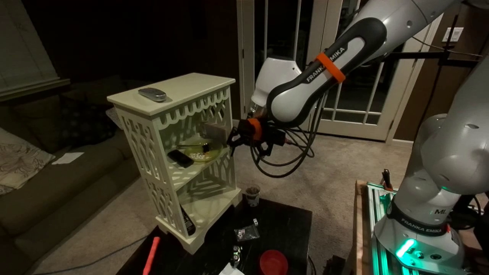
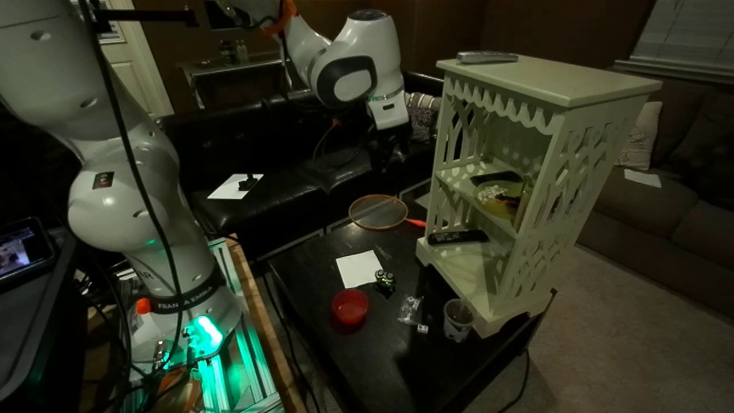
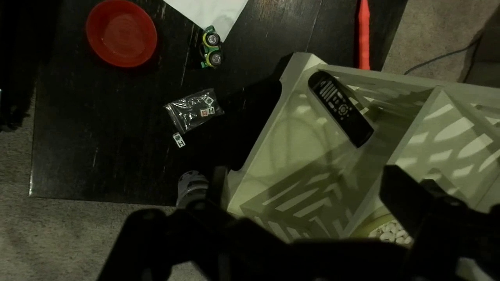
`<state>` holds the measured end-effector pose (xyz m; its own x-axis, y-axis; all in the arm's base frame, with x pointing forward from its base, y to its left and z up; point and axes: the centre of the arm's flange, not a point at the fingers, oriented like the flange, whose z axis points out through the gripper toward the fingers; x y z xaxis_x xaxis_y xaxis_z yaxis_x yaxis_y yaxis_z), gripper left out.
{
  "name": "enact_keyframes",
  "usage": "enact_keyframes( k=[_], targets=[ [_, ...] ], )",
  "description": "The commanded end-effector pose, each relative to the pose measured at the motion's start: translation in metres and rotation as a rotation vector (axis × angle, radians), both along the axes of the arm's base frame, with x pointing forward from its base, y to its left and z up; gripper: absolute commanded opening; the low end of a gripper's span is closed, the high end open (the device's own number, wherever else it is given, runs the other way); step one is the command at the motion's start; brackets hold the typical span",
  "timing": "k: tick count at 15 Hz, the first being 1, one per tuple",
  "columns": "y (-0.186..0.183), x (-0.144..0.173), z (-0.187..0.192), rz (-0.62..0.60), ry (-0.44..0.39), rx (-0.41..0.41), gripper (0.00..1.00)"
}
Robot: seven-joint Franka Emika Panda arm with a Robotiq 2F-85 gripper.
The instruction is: Put the plate on the top part of the shelf
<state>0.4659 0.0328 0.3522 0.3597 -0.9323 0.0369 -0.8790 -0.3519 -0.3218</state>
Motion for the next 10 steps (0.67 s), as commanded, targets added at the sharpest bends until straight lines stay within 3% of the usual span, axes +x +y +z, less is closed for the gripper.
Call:
enact_keyframes(
  k=[1, 4, 10],
  targets=[
    [0.005, 0.004, -0.012, 0.015, 0.02, -0.017, 1.0],
    [-0.004, 0.031, -0.048, -0.05, 0.0, -0.025, 1.0],
    [-0.042, 0.075, -0.085, -0.216, -0.156, -0.034, 1.0]
  ],
)
